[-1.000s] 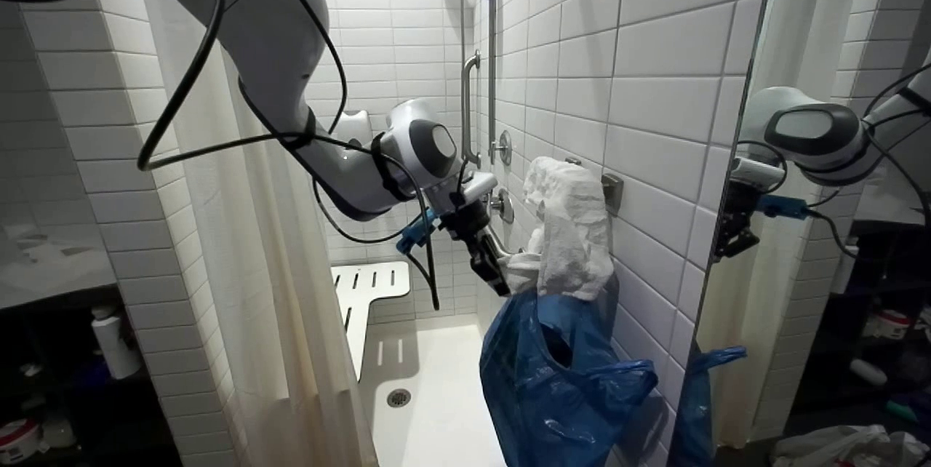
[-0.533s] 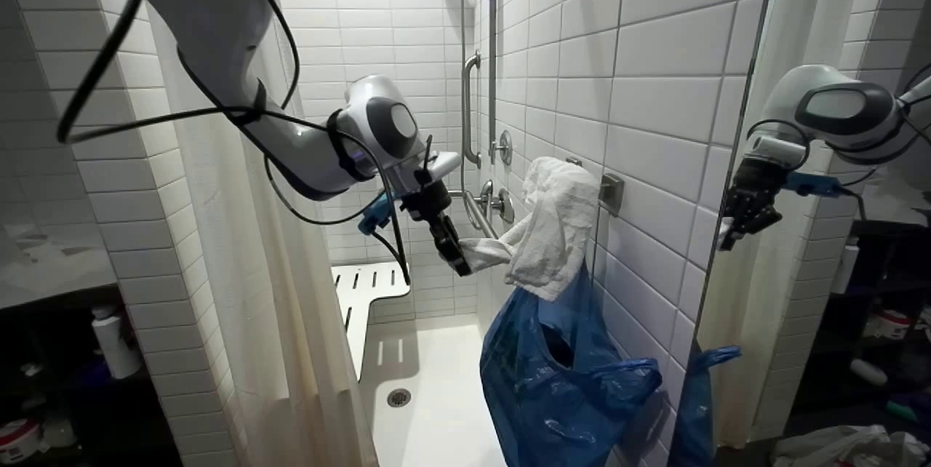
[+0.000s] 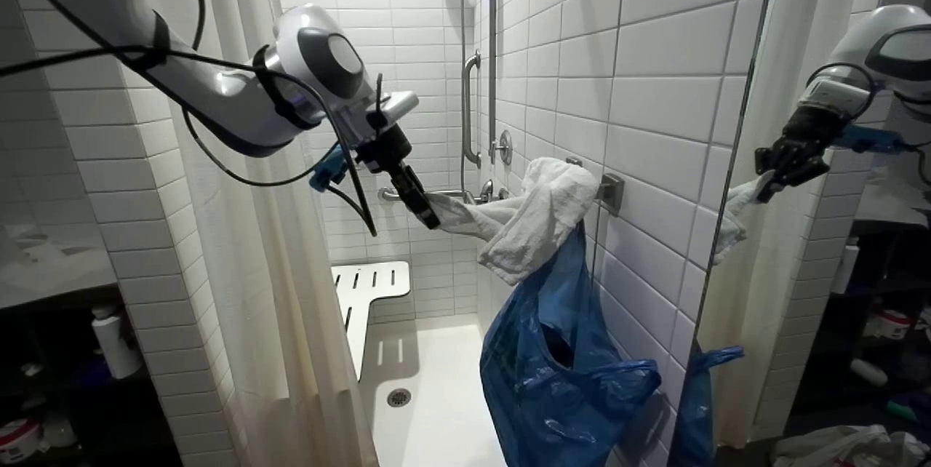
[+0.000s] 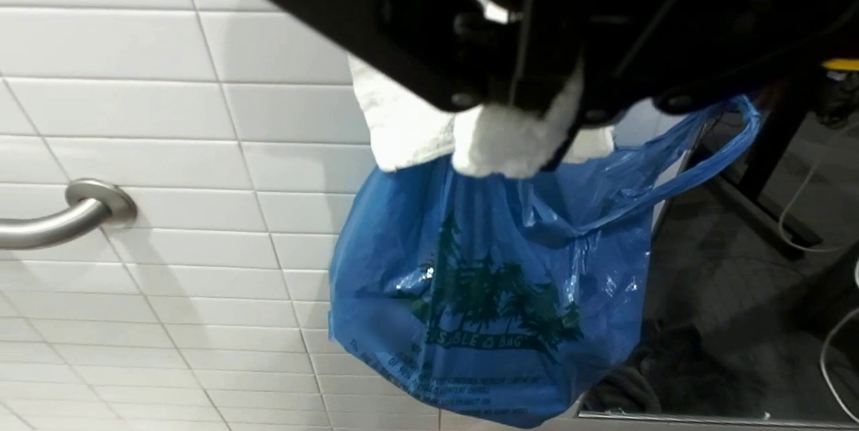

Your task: Put the white towel in the plastic

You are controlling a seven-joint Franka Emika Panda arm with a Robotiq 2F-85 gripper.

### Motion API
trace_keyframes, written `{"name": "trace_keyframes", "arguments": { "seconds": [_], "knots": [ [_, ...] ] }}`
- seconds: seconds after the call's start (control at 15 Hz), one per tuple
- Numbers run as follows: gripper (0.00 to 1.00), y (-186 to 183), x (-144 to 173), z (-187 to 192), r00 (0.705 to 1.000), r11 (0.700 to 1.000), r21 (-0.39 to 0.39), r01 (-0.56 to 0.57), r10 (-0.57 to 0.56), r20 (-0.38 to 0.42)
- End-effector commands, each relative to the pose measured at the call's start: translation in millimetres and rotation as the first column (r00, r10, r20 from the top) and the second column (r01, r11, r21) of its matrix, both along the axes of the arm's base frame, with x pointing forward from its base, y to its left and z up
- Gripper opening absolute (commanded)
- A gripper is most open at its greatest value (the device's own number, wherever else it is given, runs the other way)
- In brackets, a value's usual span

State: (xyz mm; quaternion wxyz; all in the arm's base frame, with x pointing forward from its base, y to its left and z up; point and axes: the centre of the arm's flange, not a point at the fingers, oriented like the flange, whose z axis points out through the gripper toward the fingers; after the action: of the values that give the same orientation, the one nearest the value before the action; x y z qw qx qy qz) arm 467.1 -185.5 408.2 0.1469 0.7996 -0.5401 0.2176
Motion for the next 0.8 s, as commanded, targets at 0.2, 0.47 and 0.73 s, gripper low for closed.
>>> {"name": "trace_keyframes", "arguments": {
  "seconds": [0.2, 0.47, 0.73],
  "knots": [
    [0.01, 37.8, -46.4, 67.3, 0.986, 0.987, -0.023, -0.16, 0.161, 0.042],
    [0.01, 36.7, -25.3, 87.1, 0.955, 0.94, 0.178, -0.29, 0.297, -0.013],
    [0.01, 34.8, -7.6, 101.1, 0.896, 0.845, 0.363, -0.392, 0.441, -0.06]
  ]
}}
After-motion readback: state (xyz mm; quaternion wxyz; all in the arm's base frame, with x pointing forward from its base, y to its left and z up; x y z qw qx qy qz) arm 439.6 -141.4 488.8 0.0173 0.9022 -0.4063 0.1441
